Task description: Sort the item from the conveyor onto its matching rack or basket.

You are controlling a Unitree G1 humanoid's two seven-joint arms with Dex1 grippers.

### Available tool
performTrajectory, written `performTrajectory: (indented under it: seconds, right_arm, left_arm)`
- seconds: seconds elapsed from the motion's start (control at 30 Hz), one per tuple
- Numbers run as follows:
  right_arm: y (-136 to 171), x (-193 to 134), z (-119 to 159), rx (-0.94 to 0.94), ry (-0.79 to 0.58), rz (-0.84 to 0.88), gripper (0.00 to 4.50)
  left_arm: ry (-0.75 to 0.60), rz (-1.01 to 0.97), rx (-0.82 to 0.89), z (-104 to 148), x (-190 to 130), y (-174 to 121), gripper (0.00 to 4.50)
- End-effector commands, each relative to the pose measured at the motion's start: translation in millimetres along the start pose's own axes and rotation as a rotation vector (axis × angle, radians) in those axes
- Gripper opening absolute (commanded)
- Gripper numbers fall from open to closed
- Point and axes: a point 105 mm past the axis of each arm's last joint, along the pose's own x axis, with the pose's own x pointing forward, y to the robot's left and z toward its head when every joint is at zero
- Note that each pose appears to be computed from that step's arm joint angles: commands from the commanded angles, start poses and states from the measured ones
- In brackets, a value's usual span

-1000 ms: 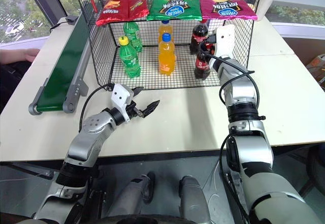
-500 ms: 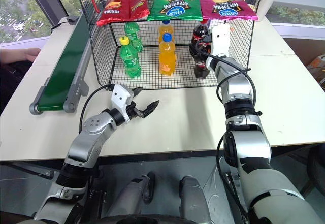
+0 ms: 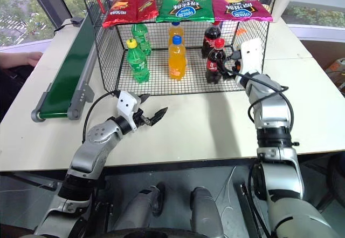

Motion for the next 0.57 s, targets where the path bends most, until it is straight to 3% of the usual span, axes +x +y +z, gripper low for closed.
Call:
performTrajectory:
  seconds: [0.03, 0.13, 0.23, 0.57]
  right_arm:
    - [25, -18, 14, 0.000, -0.051, 0.145, 4.47]
    - [73, -42, -15, 0.080, 0.001, 0.354, 4.47]
    - [97, -55, -27, 0.149, 0.022, 0.431, 4.47]
    - [109, -51, -41, 0.223, 0.047, 0.436, 4.47]
  left_arm:
    - [-0.033, 0.008, 0.023, 11, -4, 2, 4.50]
    - [-0.018, 0.019, 0.021, 9, -8, 3, 4.50]
    - [-0.003, 0.041, 0.006, 7, -15, 7, 4.50]
    - [0.052, 0.075, -0.027, -8, -37, 12, 4.50]
